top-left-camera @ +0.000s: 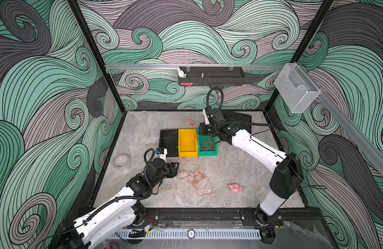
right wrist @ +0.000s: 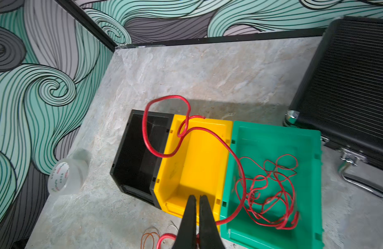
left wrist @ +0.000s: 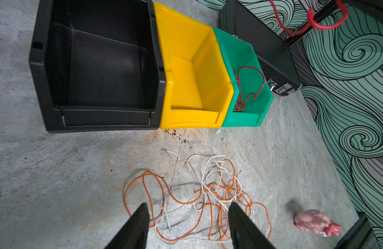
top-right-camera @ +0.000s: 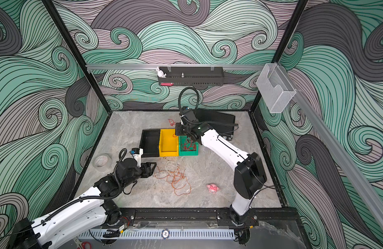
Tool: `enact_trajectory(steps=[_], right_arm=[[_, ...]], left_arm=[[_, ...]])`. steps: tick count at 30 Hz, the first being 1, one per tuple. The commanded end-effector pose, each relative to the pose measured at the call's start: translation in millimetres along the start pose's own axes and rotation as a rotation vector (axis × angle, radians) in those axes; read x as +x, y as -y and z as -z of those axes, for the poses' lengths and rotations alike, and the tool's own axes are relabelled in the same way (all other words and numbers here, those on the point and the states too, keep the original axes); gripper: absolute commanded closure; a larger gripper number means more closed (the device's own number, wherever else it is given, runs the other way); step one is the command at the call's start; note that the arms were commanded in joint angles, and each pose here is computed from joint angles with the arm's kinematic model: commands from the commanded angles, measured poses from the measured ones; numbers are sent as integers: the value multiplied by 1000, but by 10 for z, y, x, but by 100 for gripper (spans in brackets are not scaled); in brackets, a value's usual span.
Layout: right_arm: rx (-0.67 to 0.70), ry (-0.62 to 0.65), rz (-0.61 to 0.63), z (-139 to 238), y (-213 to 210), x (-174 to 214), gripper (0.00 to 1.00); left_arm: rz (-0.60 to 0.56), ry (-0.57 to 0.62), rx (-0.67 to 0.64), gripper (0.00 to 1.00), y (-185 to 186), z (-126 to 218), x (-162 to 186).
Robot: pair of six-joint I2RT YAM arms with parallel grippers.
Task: Untangle the cables
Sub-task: 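Lift the held red wire toward the green bin with the right gripper, then lower the red wire into the green bin and open the right gripper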
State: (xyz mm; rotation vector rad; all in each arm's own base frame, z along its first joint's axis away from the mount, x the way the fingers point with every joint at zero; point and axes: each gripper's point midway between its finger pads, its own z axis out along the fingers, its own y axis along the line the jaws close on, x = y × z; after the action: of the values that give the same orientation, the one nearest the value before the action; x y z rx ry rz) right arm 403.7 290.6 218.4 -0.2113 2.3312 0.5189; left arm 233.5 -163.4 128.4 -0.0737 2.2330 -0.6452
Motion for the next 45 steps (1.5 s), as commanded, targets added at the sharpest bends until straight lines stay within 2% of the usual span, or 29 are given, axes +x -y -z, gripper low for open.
enact_trajectory(steps=[1, 14, 20, 23, 35, 39, 42, 45], right_arm=[[105, -81, 32, -78, 337, 236, 100], [283, -241, 66, -678, 821, 778, 100], [432, -285, 123, -694, 1118, 903, 100], [464, -283, 132, -651, 1205, 904, 100], [278, -303, 63, -1010, 877, 1048, 99], [283, -307, 81, -989, 886, 1043, 90], [286, -281, 87, -879, 886, 940, 74], [273, -243, 90, -738, 848, 799, 65]], left_arm=[[5, 12, -6, 39, -4, 10, -46], [4, 9, -14, 39, -17, 14, -43], [4, 11, -17, 39, -21, 13, -46], [5, 11, -15, 39, -18, -2, -44], [8, 5, -17, 39, -14, -3, -43], [4, 10, -16, 39, -14, 7, -51], [3, 10, -16, 39, -12, -4, -51], [2, 1, -10, 39, 5, -23, -41]])
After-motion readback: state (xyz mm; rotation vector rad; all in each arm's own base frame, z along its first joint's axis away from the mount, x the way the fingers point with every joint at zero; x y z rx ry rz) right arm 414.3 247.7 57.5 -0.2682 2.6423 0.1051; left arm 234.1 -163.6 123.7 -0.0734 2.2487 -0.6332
